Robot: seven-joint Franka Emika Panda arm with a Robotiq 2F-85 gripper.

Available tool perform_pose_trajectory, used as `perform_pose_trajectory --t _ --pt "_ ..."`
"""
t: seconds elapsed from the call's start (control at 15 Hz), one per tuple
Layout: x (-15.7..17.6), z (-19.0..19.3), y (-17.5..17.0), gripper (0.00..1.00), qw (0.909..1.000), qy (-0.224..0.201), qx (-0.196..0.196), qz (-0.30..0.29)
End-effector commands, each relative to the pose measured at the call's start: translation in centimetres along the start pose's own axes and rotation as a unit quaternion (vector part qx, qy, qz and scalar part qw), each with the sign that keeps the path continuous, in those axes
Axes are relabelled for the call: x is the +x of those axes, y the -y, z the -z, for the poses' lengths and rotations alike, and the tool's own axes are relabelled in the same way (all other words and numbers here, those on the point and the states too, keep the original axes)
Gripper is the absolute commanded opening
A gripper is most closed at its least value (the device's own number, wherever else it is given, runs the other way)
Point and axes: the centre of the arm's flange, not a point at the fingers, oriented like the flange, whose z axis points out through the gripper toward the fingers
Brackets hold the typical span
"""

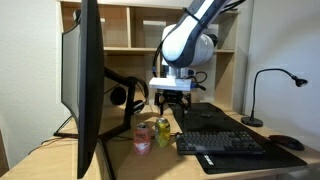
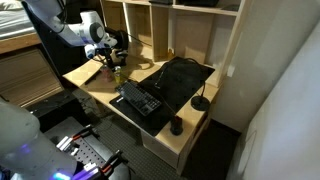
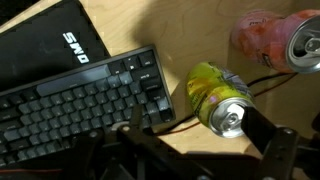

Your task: Move the yellow can to the right

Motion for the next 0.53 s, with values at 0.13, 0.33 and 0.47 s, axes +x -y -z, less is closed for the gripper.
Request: perform_pose_trajectory --t 0.13,0.33,0.47 --pt "-0.2 -0.3 0.4 1.00 0.9999 0.007 0.008 -0.010" --pt "2.5 -0.5 1.9 1.00 0.9977 0.002 0.043 -0.052" --pt "4.1 -0.6 2.5 1.00 0.9953 -0.009 0.059 -0.077"
